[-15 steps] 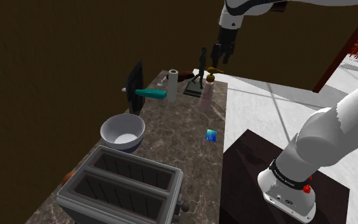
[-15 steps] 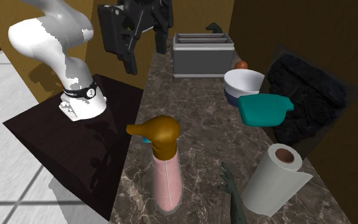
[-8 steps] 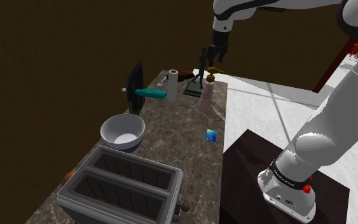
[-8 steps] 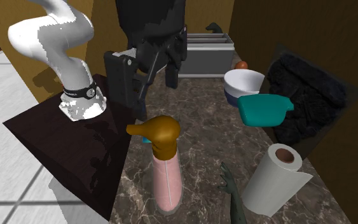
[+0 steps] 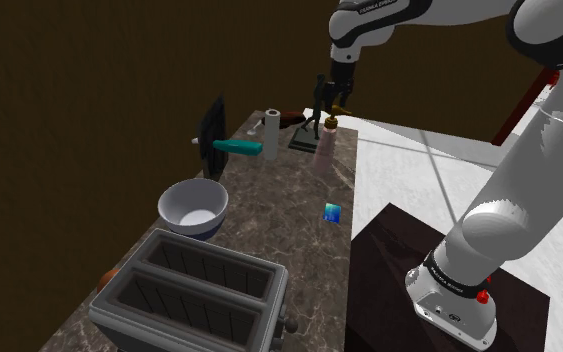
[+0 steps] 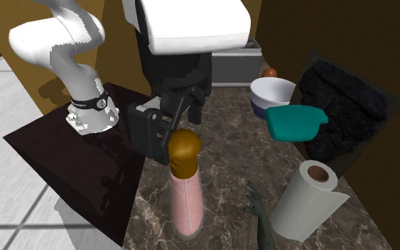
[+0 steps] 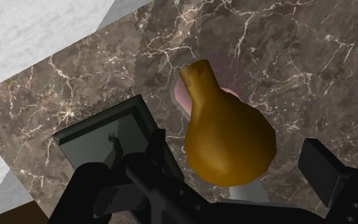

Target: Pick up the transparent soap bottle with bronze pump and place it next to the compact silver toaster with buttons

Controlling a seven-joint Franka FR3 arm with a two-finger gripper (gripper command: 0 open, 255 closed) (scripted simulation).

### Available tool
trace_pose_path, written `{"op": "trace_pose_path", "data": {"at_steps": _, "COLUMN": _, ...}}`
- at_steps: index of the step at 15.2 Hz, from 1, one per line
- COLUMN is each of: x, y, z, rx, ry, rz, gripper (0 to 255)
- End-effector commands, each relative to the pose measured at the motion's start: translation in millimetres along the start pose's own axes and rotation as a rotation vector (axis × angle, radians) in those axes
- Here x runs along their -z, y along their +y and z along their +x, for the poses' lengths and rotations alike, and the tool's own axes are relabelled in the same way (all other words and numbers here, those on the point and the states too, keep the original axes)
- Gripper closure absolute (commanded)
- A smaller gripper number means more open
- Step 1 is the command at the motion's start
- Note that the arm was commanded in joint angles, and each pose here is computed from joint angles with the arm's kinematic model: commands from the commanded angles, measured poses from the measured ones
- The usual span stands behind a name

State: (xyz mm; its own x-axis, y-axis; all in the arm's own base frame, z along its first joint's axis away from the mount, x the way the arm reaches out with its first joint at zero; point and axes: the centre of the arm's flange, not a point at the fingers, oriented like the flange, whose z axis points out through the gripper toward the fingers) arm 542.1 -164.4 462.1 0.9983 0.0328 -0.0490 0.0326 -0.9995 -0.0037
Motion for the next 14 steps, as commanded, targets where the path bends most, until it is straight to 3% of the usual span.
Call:
{"op": "trace_pose_path", "data": {"at_steps": 1, "x": -8.1, "y": 0.2, "z": -0.2, "rx": 0.000, "ry": 0.000, "rz": 0.000, "gripper": 0}}
{"op": "trace_pose_path", "data": {"at_steps": 8, "x": -8.1, "y": 0.2, "z": -0.1, "rx": 0.000, "ry": 0.000, "rz": 0.000, "gripper": 0}}
{"op": "trace_pose_path", "data": {"at_steps": 9, "x": -8.1, "y": 0.2, "z": -0.1, "rx": 0.000, "ry": 0.000, "rz": 0.000, "gripper": 255}}
{"op": "trace_pose_path", "data": {"at_steps": 14, "x": -8.1, "y": 0.2, "z": -0.1, "rx": 0.000, "ry": 0.000, "rz": 0.000, "gripper": 255}}
